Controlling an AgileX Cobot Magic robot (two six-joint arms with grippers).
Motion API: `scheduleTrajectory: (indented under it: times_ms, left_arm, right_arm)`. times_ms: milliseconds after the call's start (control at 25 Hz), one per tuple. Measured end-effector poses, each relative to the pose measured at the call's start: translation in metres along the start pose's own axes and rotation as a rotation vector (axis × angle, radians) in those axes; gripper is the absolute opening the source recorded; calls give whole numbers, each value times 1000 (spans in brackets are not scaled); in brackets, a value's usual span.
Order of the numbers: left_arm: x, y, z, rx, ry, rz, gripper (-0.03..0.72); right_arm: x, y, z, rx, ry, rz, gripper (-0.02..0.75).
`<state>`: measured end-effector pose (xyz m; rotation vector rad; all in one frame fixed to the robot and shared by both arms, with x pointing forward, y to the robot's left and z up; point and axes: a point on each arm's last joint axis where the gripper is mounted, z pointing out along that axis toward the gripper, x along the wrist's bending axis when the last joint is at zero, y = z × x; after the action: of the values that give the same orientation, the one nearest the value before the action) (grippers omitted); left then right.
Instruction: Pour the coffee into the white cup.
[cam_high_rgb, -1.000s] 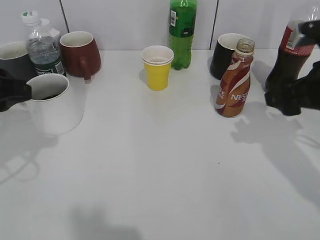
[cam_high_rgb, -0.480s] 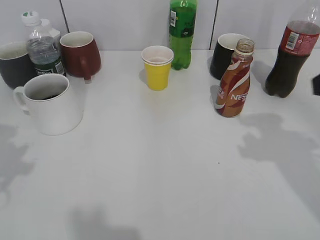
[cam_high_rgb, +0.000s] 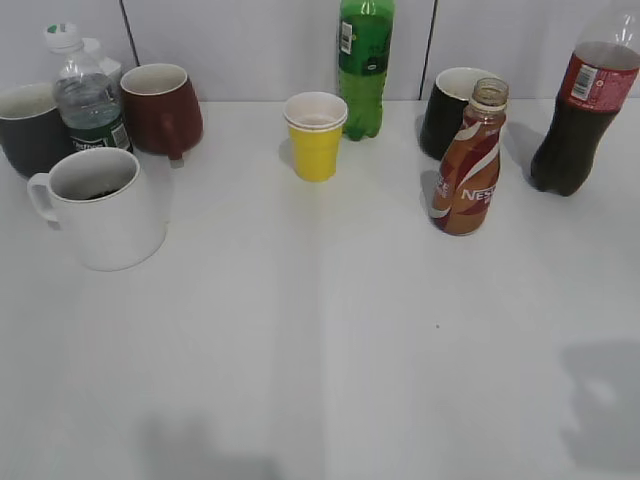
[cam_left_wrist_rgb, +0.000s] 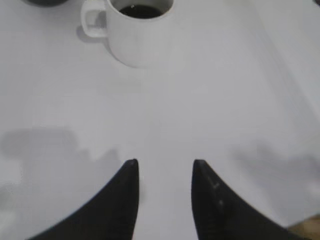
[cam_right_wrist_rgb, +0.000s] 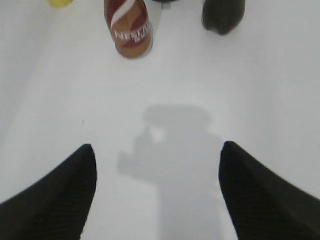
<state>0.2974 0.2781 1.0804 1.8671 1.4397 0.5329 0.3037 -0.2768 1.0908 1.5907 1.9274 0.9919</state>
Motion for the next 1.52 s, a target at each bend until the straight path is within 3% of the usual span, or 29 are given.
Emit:
scheduleTrajectory:
  times_ms: [280,520,1520]
  left_arm:
    - [4,-36,-30,-142,-76,53,277]
    - [7,-54,-29,-180,-83,79,277]
    - [7,-54,-28,-180,-84,87,277]
  right_arm:
    - [-10,-45,-34,-90,-45,-28,591]
    - [-16,-70,-33,-151,-73,-32,591]
    - [-16,-70,-28,-189,-63,-21,585]
